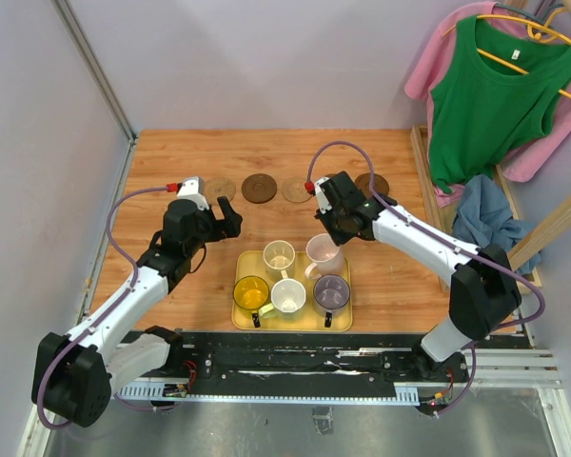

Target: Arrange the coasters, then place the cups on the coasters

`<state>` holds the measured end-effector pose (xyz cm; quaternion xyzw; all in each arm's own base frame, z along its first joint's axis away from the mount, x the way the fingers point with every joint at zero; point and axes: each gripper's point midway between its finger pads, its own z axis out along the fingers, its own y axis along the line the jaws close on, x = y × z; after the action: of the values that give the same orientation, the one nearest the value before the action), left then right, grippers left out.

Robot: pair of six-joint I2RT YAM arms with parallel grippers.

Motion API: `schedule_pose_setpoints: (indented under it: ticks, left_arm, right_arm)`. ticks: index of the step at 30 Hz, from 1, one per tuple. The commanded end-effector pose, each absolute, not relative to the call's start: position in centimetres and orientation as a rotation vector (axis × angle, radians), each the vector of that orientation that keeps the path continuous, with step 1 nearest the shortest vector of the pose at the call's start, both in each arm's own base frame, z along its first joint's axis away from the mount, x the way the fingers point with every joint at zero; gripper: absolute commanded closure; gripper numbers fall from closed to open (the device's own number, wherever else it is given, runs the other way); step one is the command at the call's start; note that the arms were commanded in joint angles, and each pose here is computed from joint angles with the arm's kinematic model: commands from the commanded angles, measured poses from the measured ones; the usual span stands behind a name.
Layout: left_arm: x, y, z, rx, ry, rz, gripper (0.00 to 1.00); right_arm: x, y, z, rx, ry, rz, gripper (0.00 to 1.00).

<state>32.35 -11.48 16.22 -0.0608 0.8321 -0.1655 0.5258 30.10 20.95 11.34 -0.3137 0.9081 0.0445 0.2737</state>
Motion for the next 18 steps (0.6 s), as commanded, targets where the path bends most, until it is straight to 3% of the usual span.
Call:
schedule_pose_setpoints:
  ticks: [1,18]
  left_arm:
    - [32.2,-11.5,16.8,-0.146,1.963,-0.403,0.0]
    - [32.0,-11.5,16.9,-0.149,1.961,-0.412,0.0]
  right_arm:
    - [31.3,21.4,12.7,-0.824,2.365,0.075,0.99]
    - [33.2,18.5,17.3,-0.597,2.166,-0.038,0.99]
